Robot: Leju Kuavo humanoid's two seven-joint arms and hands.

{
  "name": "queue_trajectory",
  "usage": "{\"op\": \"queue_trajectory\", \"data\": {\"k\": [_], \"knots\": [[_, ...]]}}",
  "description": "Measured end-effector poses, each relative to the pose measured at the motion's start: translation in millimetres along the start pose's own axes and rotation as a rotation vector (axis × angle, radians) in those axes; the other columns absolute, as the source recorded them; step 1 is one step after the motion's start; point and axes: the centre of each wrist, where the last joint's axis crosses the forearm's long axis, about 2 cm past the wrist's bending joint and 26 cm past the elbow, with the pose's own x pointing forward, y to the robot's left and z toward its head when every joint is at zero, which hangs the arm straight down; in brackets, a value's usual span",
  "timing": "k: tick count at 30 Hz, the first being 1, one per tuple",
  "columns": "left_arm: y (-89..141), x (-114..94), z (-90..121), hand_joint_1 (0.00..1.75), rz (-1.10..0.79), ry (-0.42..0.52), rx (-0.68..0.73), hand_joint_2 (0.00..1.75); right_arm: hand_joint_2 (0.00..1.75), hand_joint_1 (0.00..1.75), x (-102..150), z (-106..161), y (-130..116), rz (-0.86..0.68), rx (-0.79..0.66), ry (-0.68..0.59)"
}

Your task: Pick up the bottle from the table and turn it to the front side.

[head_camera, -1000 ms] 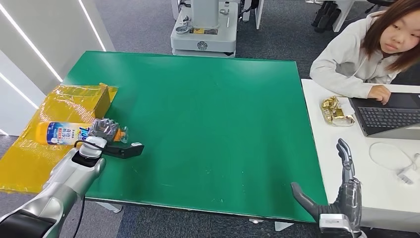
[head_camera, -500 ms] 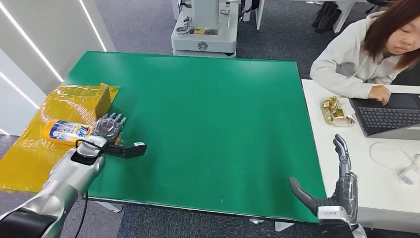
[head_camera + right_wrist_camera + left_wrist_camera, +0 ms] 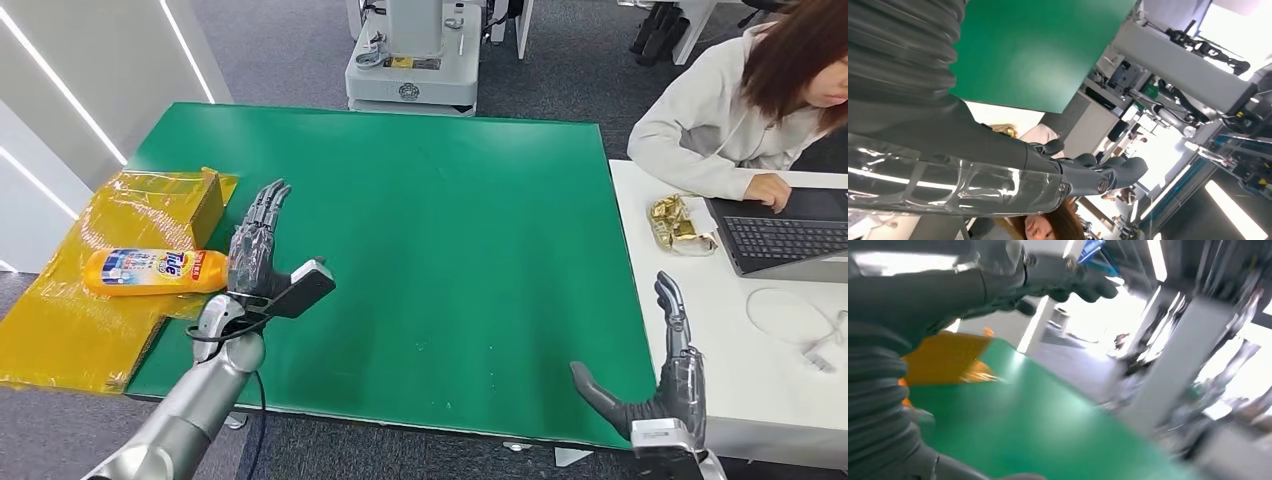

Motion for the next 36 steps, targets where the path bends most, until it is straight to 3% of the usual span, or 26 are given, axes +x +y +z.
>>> {"op": "queue_trajectory", "data": {"k": [12,18,24,29,36], "knots": [[-13.6,80.3,-2.3,0.0,0.401,-0.119,0.248,1.75,1.75,0.0,-1.6,9.8,19.3,-0.071,-0.01,0.013],[-23.1,105.3,4.1,0.0,0.597,-0.079,0.124,1.75,1.75,0.0,4.1,17.0,28.1,-0.189,-0.041,0.061],[-29.1,111.7,9.7,0.0,0.672,-0.074,0.082,1.75,1.75,0.0,8.1,22.2,32.9,-0.234,-0.061,0.077],[-40.2,117.6,23.1,0.0,0.896,-0.06,-0.051,1.75,1.75,0.0,20.5,31.0,44.8,-0.314,-0.123,0.11],[-50.5,130.4,33.5,0.0,1.019,-0.055,-0.156,1.75,1.75,0.0,39.9,35.4,58.4,-0.37,-0.165,0.135]]}}
